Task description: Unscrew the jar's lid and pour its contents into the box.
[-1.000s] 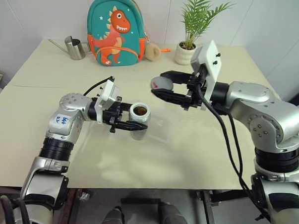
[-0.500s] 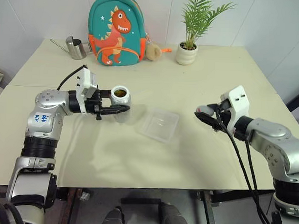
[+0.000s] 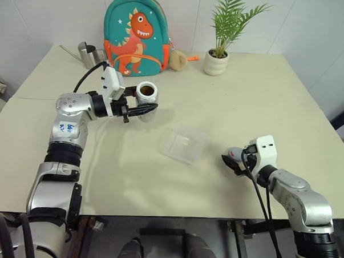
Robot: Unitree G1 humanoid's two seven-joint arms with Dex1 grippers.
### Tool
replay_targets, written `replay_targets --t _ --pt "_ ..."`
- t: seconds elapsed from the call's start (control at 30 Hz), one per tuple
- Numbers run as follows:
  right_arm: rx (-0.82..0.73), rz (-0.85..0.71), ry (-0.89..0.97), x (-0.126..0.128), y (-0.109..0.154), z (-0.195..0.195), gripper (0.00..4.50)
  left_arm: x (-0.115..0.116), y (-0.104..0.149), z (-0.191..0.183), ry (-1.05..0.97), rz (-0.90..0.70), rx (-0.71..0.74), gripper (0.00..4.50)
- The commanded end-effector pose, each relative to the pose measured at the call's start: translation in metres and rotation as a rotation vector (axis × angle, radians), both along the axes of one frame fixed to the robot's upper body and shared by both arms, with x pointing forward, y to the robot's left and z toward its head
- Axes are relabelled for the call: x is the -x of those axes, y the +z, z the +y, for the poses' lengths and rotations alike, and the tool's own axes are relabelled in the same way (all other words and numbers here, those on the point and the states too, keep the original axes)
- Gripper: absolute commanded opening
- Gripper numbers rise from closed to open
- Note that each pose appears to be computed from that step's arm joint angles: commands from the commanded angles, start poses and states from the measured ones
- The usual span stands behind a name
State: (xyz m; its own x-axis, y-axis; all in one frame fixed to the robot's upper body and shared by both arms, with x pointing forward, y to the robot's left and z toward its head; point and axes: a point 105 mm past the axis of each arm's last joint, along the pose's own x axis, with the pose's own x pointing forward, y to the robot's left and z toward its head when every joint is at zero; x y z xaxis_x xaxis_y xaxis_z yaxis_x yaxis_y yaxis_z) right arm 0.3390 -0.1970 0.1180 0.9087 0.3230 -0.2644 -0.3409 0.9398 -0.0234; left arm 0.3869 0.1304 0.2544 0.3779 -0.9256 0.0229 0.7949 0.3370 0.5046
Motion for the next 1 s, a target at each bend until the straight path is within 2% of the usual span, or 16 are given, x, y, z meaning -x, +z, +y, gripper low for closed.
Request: replay_targets --t 0.03,0.1,0.17,0.27,0.33,0.43,0.5,0.8,1.0 --pt "0.0 -0.093 0.005 0.004 0.019 -0.006 4.48 0.001 0.018 -0.007 -0.017 -0.108 -0.028 2.04" --pt "0.0 -0.107 0.014 0.006 0.023 -0.007 4.48 0.0 0.018 -0.009 -0.018 -0.127 -0.042 2.04" --pt "0.005 -0.177 0.082 0.015 0.038 -0.003 4.48 -0.003 0.017 -0.014 -0.008 -0.173 -0.075 2.04" --pt "-0.074 -0.26 0.318 0.049 0.066 0.018 4.48 -0.005 0.016 -0.027 -0.001 -0.279 -0.149 2.04" --pt "-0.115 -0.269 0.448 0.071 0.076 0.03 4.48 -0.006 0.014 -0.035 -0.004 -0.338 -0.187 2.04" --pt "-0.142 -0.282 0.491 0.081 0.084 0.031 4.48 -0.007 0.011 -0.042 -0.006 -0.407 -0.241 2.04" --pt "-0.142 -0.294 0.533 0.089 0.09 0.032 4.48 -0.008 0.004 -0.055 -0.012 -0.517 -0.36 2.04" --pt "-0.073 -0.286 0.533 0.093 0.089 0.025 4.48 -0.01 -0.009 -0.09 -0.066 -0.986 -0.71 2.04" --pt "-0.08 -0.305 0.502 0.09 0.087 0.028 4.48 -0.015 -0.003 -0.119 -0.132 -1.467 -0.86 2.04"
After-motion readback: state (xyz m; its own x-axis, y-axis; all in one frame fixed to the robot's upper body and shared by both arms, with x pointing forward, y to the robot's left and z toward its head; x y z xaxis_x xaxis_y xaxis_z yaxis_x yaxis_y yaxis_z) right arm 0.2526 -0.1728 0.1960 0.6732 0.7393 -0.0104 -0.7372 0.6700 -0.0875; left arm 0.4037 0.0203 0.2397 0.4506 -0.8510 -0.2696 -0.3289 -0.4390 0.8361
